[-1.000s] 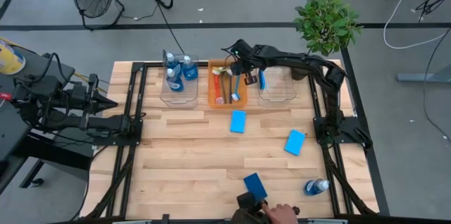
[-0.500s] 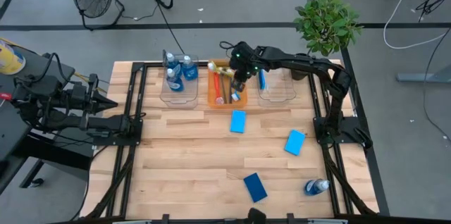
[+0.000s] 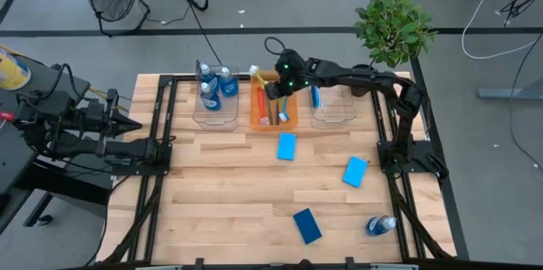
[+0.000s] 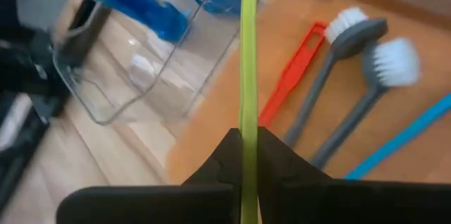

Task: Pick & Place Kitchen Sink Supplies
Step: Put the green dish brush into the orange bin, then put the blue sponge into the right transparent bin

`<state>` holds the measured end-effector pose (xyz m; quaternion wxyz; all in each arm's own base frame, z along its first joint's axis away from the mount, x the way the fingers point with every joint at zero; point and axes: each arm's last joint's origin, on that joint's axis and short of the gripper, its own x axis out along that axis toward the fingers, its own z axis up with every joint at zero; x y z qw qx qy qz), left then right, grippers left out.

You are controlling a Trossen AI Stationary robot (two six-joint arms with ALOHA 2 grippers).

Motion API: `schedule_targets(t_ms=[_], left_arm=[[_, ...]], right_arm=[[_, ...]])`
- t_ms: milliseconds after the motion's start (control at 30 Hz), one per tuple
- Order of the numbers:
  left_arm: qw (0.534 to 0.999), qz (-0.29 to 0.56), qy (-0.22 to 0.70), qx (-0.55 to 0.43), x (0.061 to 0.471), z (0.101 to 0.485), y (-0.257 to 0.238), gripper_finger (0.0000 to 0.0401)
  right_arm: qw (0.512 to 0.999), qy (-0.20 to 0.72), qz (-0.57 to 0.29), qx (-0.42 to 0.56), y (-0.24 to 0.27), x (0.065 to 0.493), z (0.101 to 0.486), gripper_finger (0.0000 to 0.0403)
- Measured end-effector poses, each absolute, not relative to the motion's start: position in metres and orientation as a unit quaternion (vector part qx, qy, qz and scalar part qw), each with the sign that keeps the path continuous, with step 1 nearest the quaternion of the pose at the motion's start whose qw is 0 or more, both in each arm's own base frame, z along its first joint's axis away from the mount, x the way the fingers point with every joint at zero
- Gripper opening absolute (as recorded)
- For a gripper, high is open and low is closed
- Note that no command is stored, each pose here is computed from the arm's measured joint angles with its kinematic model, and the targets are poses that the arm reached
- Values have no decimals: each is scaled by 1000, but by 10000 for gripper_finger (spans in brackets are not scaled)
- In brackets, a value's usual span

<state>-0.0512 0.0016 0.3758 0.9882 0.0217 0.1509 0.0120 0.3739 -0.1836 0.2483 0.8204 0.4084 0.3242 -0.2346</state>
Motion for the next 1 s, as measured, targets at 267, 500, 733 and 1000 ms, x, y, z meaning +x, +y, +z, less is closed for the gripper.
schedule_targets(t_ms=[267, 500, 733, 1000], left_arm=[[988, 12, 151, 22, -51, 376, 2, 23], [988, 12, 151, 22, -51, 376, 2, 23], [988, 12, 151, 22, -51, 376, 2, 23], [988, 12, 151, 22, -51, 376, 2, 23]], right_arm=[[800, 283, -245, 468, -180, 375, 229, 11], [789, 280, -247, 488, -178, 370, 209, 12], [773, 285, -245, 512, -175, 366, 199, 76], [778, 288, -249, 499, -175, 366, 197, 193]])
